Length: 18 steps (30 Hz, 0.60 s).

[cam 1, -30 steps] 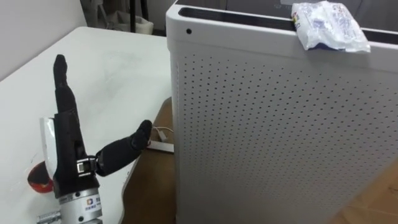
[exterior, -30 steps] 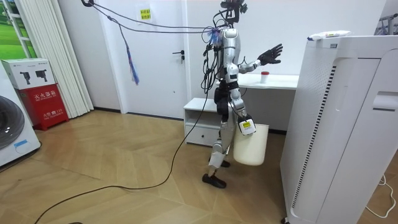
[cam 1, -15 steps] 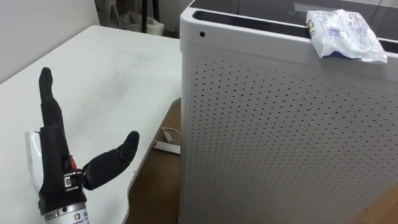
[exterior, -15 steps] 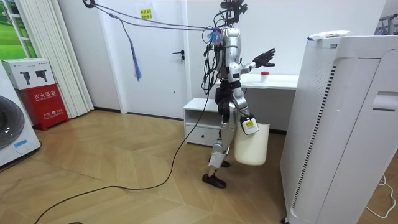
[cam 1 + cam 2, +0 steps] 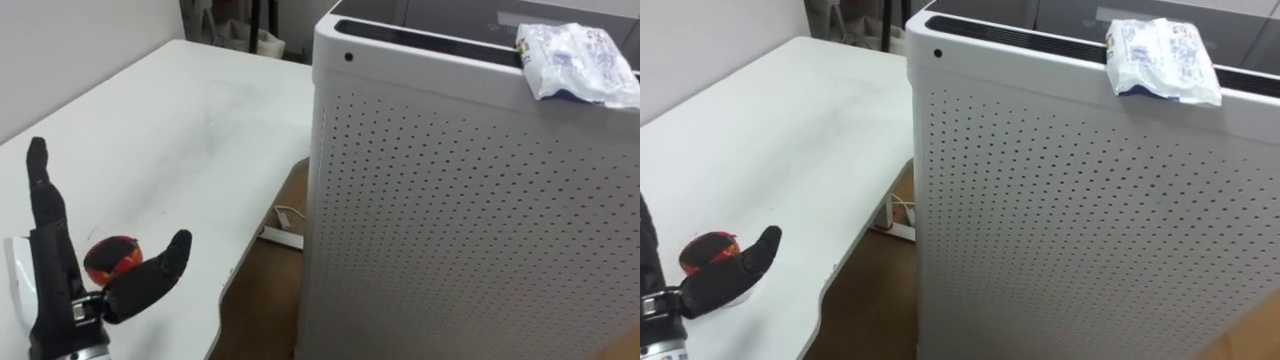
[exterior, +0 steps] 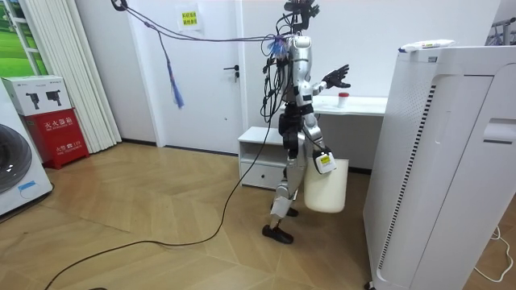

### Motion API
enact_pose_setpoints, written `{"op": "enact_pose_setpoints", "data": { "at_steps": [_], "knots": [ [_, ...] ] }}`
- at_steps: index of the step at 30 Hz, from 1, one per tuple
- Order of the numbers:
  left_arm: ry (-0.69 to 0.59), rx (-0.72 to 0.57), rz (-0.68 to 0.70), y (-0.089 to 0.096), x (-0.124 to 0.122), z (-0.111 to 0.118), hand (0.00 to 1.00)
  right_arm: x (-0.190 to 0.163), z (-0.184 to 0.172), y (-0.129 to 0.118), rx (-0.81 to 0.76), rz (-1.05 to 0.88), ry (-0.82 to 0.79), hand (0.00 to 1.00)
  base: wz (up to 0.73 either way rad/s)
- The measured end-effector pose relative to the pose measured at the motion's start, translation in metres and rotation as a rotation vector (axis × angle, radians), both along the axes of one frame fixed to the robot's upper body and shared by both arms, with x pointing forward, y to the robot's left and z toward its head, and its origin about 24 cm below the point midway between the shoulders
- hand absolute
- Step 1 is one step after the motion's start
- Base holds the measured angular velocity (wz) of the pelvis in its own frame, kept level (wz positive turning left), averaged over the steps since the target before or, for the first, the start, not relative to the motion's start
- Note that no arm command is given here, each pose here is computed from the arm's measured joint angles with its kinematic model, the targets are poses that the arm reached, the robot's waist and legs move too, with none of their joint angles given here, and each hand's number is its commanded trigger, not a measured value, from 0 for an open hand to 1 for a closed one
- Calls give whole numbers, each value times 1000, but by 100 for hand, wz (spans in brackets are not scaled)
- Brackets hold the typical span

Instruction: Pick garbage

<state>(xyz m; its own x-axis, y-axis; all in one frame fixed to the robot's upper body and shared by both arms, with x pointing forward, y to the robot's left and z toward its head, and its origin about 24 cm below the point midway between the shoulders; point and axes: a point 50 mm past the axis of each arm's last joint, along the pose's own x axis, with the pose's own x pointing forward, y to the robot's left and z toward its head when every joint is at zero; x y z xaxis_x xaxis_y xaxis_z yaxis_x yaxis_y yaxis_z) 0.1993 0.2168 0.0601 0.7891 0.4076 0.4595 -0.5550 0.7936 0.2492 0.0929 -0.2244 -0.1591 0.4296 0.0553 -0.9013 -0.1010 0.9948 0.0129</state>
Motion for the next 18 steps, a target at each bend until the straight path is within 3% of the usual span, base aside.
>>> {"op": "enact_pose_setpoints", "data": {
  "at_steps": [12, 18],
  "knots": [
    [24, 1, 16, 2, -5, -5, 0, -5, 0, 1, 8, -4, -3, 100, 2],
    [157, -20, 45, 8, -8, -34, 0, 1, 1, 4, 18, 4, -23, 100, 0]
  ]
}}
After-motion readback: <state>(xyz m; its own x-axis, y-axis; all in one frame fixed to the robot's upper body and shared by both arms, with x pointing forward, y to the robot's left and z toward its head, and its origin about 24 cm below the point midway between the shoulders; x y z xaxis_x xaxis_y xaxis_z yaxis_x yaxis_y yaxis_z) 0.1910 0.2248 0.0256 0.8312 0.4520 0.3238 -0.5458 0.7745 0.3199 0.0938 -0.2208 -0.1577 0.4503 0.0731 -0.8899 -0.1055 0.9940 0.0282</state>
